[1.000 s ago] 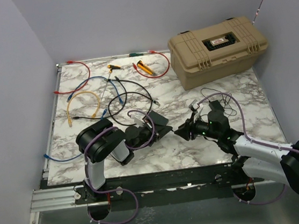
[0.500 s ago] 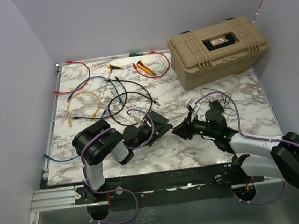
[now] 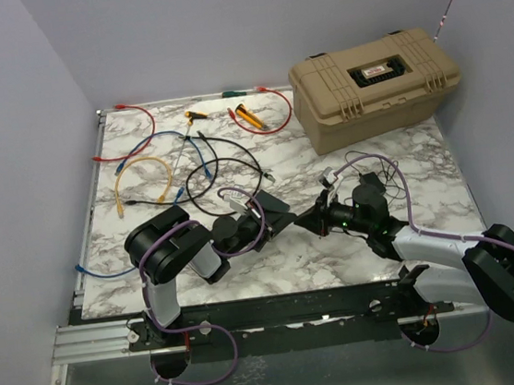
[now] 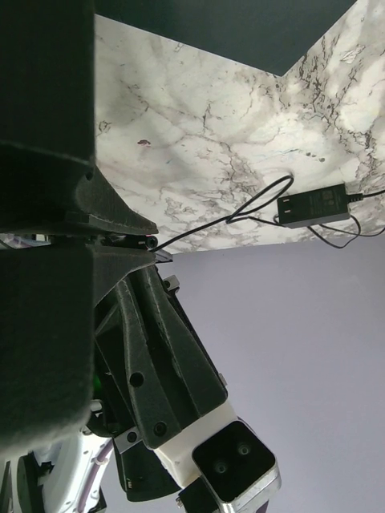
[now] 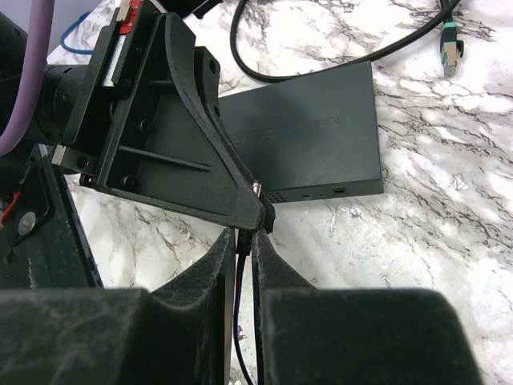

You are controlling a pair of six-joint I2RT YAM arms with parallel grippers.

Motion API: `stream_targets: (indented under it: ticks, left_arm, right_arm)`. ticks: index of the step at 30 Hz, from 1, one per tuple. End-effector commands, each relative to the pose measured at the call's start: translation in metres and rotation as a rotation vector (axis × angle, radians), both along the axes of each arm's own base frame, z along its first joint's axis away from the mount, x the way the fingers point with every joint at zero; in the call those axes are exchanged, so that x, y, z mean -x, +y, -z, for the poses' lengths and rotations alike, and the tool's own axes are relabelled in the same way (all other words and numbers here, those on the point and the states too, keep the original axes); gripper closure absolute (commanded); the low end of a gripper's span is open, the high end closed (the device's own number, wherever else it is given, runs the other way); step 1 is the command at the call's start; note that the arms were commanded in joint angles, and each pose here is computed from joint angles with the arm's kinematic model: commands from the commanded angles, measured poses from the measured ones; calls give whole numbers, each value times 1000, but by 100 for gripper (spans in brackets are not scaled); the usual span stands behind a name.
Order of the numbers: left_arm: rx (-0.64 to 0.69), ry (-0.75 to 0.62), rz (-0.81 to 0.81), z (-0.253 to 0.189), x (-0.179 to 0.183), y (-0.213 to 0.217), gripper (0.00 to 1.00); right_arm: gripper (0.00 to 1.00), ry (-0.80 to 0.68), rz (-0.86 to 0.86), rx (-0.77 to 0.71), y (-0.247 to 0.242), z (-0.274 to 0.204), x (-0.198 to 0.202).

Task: Insert the plug into the switch port
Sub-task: Pick up the plug from the center of the board.

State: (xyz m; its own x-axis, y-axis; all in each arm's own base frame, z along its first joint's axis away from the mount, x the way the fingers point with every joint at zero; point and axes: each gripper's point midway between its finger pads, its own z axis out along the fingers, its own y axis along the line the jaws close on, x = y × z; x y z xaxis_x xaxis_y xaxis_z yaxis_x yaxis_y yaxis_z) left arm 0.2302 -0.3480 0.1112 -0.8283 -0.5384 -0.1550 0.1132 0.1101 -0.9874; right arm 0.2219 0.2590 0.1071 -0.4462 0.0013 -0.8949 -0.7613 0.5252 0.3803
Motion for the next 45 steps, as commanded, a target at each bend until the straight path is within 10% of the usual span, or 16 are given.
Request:
stream_targets:
  ticks: [1,12,28,45]
  left_arm:
    - [93,-111,12,-38,5,-1,100]
    - [-79,-160,15,-15,-12,8,76]
    - [-972,-347,-34,30,-87,64,32]
    - [-1208,-312,110,79,-107,87,27]
  right_arm:
    - [91,-22,-33,-12,6,-7,1]
    - [99,-36,6,107,-6,3,-7]
    - [99,8,37,212,-9,43,-23]
    - [99,-18,102,253,-17,63,-33]
